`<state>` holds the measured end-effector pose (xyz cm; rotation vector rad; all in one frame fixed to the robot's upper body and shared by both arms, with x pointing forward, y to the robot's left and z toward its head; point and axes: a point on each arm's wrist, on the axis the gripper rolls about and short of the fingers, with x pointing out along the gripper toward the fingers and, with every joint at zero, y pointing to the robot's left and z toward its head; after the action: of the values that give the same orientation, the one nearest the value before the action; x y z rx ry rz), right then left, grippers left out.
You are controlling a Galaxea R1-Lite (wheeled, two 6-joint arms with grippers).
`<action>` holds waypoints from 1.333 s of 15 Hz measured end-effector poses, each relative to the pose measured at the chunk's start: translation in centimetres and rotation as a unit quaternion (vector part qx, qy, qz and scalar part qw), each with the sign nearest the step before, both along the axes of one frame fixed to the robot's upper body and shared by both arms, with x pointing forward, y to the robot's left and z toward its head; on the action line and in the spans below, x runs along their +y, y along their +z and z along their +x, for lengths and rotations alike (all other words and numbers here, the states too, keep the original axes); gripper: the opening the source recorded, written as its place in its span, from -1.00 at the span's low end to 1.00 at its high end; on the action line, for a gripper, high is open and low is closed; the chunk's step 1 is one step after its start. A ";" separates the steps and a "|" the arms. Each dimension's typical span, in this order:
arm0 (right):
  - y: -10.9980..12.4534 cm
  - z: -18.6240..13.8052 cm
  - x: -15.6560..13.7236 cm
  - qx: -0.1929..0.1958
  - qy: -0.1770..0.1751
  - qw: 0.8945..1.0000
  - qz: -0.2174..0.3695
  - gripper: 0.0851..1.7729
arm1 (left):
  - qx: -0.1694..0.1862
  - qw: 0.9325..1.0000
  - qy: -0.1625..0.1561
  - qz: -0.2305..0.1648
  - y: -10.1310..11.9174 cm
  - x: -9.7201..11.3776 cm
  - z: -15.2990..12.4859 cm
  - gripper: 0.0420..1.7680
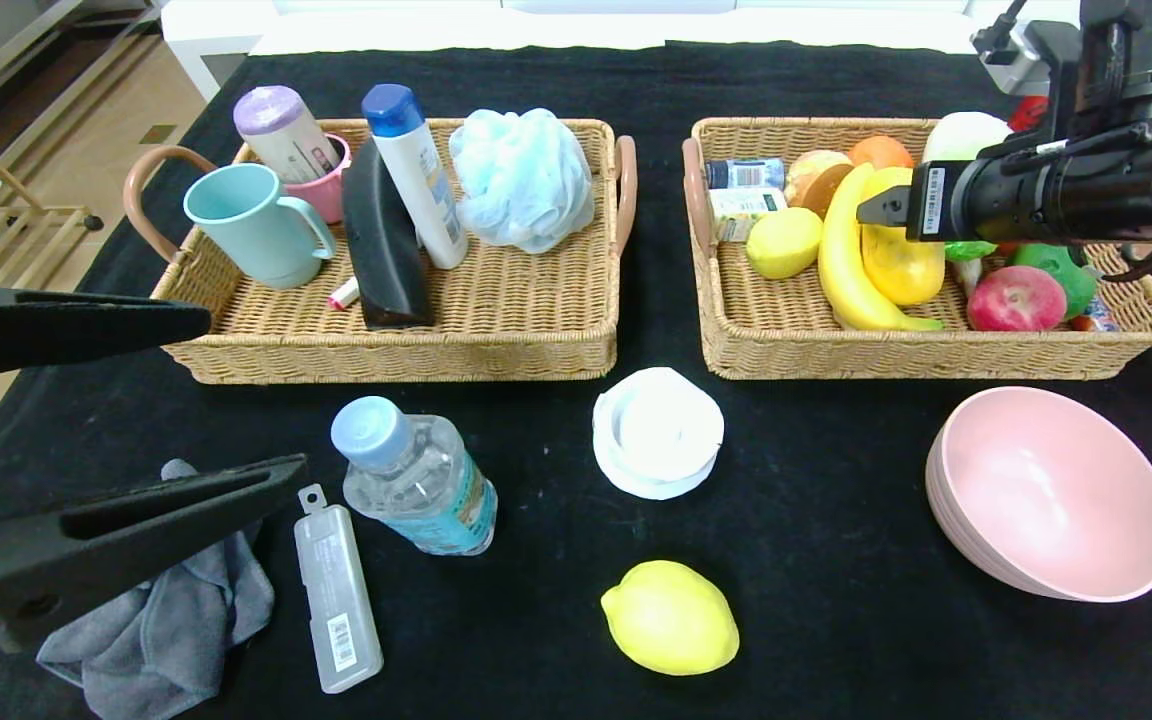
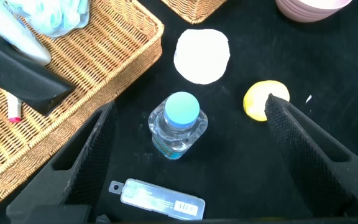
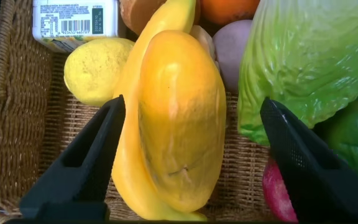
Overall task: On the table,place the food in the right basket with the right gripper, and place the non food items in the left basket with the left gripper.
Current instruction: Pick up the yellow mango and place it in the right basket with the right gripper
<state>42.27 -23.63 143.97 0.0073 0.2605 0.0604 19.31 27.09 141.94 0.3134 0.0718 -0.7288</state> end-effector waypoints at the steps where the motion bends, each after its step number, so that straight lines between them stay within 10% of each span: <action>1: 0.2 -0.2 -0.1 -0.002 0.002 1.000 -0.003 0.80 | 0.000 1.000 0.000 0.000 0.0 0.0 0.0 0.94; 13: 1.2 -7.4 0.9 -0.003 0.127 0.992 -0.002 0.90 | -0.001 1.000 -0.001 0.000 0.0 0.0 -0.1 0.94; 20: -1.4 -11.7 1.8 0.034 0.253 0.967 -0.021 0.91 | -0.003 1.000 0.000 -0.001 0.1 0.1 -0.2 0.94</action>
<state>30.59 -21.82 142.52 -0.1003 0.3271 0.5648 19.13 27.19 141.99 0.3143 0.0653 -0.7281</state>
